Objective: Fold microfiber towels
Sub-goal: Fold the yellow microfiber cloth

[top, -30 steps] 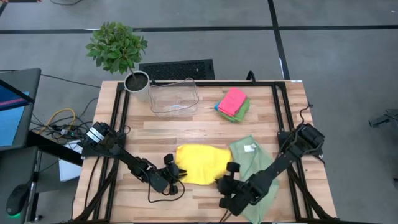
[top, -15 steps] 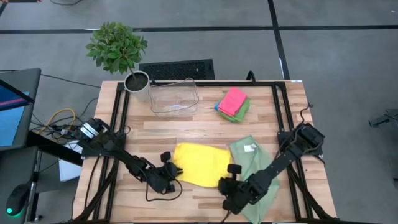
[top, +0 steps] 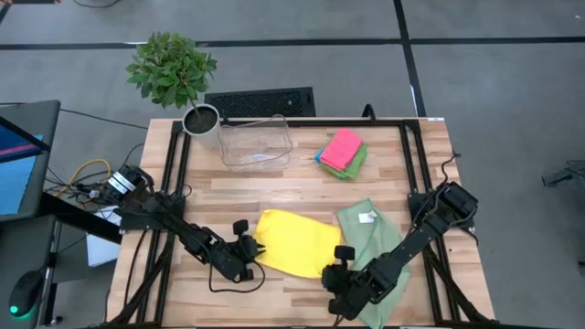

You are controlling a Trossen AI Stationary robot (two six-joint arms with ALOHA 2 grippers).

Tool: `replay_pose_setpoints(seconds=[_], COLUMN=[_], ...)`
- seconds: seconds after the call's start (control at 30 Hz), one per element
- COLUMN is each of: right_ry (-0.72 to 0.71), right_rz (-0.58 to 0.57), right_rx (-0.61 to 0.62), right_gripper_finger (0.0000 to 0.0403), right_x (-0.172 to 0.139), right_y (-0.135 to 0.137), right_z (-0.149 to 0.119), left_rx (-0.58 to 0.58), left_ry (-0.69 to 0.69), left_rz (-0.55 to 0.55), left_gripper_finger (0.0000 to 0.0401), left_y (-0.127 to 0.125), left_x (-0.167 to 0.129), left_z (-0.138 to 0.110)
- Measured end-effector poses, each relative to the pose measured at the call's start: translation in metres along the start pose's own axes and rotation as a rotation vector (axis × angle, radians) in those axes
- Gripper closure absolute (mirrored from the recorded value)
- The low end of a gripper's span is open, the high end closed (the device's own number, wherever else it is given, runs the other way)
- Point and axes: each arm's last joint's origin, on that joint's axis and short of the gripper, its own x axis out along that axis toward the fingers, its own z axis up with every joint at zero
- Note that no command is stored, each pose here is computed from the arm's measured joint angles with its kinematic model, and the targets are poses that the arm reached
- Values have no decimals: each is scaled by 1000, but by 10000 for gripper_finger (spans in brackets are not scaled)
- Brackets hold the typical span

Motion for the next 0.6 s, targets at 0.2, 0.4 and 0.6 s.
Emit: replay_pose_setpoints(seconds=[0.2, 0.4, 0.6], right_ry=[-14, -76, -63], right_rz=[47, 34, -37], right_rx=[19, 34, 2], right_gripper_finger=[261, 207, 196], right_x=[-8, -14, 11], right_y=[13, 24, 29], right_z=[-8, -16, -32], left_rx=[3, 8, 9], left_ry=[-2, 0, 1], left_rz=[6, 15, 16], left_gripper_finger=[356, 356, 356], left_y=[0, 1, 1], left_x=[0, 0, 0], left_z=[0, 0, -1])
